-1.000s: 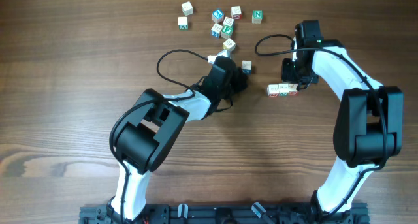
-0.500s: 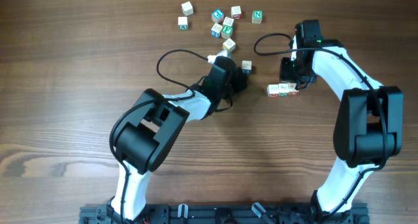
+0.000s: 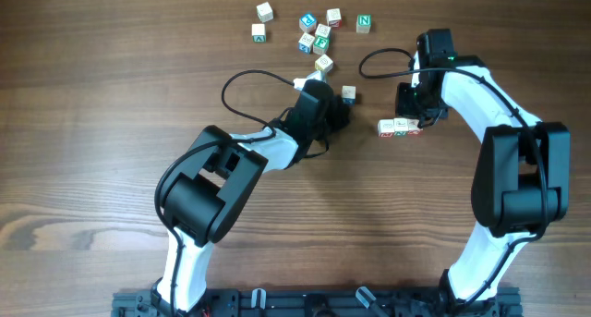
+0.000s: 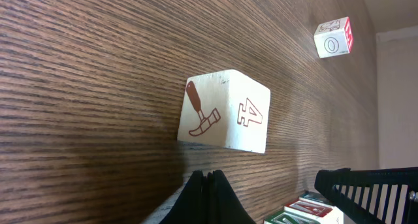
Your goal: Form a horizontal line
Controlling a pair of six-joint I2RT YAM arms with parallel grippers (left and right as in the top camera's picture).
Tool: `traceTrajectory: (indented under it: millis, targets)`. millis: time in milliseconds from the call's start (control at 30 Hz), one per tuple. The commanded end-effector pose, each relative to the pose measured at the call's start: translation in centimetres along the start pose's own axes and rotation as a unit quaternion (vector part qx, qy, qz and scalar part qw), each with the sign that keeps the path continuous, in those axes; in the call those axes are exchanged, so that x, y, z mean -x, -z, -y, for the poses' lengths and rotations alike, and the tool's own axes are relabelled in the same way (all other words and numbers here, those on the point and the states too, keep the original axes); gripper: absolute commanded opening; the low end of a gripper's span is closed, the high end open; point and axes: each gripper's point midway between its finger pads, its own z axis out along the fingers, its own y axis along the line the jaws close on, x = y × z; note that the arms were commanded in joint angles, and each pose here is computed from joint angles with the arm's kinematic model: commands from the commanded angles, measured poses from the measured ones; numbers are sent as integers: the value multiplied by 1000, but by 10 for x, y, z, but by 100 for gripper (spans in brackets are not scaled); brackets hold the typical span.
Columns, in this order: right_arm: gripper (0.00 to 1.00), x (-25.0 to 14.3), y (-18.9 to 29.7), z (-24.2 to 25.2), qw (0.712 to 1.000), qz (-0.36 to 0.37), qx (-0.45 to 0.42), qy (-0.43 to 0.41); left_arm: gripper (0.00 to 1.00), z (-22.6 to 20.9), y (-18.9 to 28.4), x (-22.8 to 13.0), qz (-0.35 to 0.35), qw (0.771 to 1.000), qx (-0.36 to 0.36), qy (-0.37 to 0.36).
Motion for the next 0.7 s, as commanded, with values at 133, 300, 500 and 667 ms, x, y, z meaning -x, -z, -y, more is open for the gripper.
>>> traceTrajectory:
  millis: [133, 300, 500, 667]
  targets:
    - [5, 5, -1, -3, 1000, 3, 6, 7, 4, 9, 7, 7, 13, 1000, -5, -15]
    - [5, 13, -1, -5, 1000, 20, 11, 8, 4, 9, 7, 7, 13, 1000, -5, -15]
    - [4, 18, 1, -30, 996, 28, 80, 12, 4, 9, 7, 7, 13, 1000, -5, -15]
    - [5, 10, 1, -31, 996, 11, 84, 10, 4, 9, 7, 7, 14, 1000, -4, -15]
